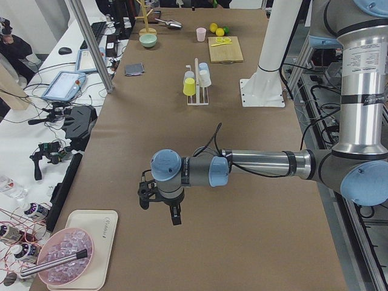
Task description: Place cup on cup holder
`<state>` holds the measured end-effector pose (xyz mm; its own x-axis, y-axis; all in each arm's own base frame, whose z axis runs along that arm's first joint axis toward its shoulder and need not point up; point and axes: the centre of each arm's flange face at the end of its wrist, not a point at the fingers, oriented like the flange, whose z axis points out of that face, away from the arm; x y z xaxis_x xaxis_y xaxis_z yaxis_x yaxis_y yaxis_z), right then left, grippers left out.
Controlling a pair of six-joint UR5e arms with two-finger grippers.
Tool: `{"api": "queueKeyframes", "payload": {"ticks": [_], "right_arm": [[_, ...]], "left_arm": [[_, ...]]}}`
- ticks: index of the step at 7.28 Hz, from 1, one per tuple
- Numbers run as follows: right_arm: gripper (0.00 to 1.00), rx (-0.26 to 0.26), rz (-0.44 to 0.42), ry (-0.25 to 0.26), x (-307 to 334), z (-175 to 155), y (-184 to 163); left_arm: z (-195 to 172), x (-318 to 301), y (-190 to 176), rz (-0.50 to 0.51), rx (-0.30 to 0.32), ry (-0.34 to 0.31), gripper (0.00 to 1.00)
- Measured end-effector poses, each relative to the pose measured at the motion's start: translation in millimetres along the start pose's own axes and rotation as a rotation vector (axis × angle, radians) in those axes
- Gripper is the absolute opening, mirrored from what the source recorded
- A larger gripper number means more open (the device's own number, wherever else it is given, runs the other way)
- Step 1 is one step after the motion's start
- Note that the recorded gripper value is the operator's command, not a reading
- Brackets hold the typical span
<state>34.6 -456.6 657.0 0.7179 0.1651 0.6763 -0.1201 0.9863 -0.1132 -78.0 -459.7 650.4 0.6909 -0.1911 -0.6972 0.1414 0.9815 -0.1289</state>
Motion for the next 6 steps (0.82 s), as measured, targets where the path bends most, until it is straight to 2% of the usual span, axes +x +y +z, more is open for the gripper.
{"api": "queueKeyframes", "payload": {"ticks": [6], "right_arm": [[0.99,0.001,-0.002,0.001,1.8,1.4,0.9]], "left_arm": [[-1.4,0.8,1.6,0.001,0.0,-0.002,0.98]]}}
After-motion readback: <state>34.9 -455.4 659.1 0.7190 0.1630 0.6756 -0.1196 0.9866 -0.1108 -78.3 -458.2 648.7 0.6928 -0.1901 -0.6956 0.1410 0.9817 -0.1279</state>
